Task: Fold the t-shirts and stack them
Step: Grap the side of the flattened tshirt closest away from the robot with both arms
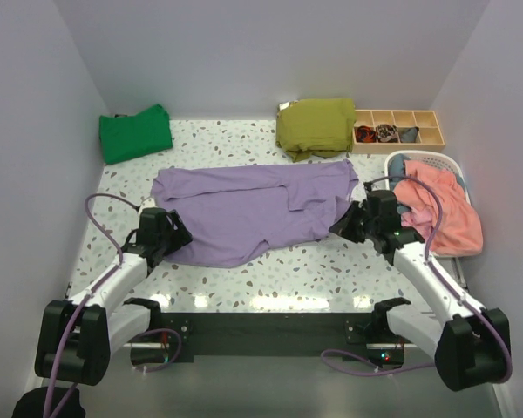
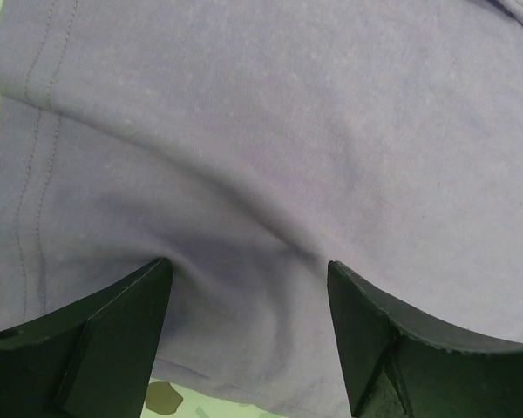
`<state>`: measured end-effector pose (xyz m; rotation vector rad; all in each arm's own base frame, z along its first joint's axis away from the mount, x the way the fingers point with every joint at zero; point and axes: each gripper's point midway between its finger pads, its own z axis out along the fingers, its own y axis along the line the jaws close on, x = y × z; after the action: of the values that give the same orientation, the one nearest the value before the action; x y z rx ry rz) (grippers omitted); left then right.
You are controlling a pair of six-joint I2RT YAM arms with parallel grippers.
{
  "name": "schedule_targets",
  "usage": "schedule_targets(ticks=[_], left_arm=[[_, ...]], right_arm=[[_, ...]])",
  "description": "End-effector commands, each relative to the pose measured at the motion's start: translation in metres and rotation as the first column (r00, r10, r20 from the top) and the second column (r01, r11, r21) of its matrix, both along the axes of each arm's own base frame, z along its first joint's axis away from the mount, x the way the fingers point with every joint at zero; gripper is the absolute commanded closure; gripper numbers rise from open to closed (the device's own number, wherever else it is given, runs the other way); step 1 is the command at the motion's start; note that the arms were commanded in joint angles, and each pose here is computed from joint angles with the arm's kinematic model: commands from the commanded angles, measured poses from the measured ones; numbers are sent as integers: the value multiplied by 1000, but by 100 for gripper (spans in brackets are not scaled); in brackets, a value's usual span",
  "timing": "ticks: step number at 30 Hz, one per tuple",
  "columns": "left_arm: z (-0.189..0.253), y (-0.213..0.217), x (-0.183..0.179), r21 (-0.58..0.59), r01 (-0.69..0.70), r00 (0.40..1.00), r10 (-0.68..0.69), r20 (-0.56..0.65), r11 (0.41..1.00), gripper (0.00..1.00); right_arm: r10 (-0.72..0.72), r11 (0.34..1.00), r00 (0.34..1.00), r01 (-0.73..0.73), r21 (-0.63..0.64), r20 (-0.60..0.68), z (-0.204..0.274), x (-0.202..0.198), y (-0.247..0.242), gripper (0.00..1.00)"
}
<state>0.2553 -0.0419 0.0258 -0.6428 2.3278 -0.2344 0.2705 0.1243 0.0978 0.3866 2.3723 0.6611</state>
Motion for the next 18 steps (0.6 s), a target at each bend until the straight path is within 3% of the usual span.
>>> schedule_targets(ticks=[1, 12, 15, 18], left_arm=[[12, 0, 8, 20, 28, 999, -28, 22, 999, 23], [25, 0, 7, 39, 59, 998, -60, 28, 997, 23], [40, 2, 9, 47, 54, 997, -56, 61, 997, 22], [53, 4, 11, 54, 48, 994, -53, 91, 997, 20]], right_arm=[[-13, 998, 994, 19, 51, -112, 12, -42, 0, 100], [6, 995, 985, 10, 94, -170, 38, -121, -9, 100], [-42, 997, 983, 53, 59, -177, 29, -128, -19, 100], [-82, 997, 985, 83, 0, -151, 16, -118, -29, 91]])
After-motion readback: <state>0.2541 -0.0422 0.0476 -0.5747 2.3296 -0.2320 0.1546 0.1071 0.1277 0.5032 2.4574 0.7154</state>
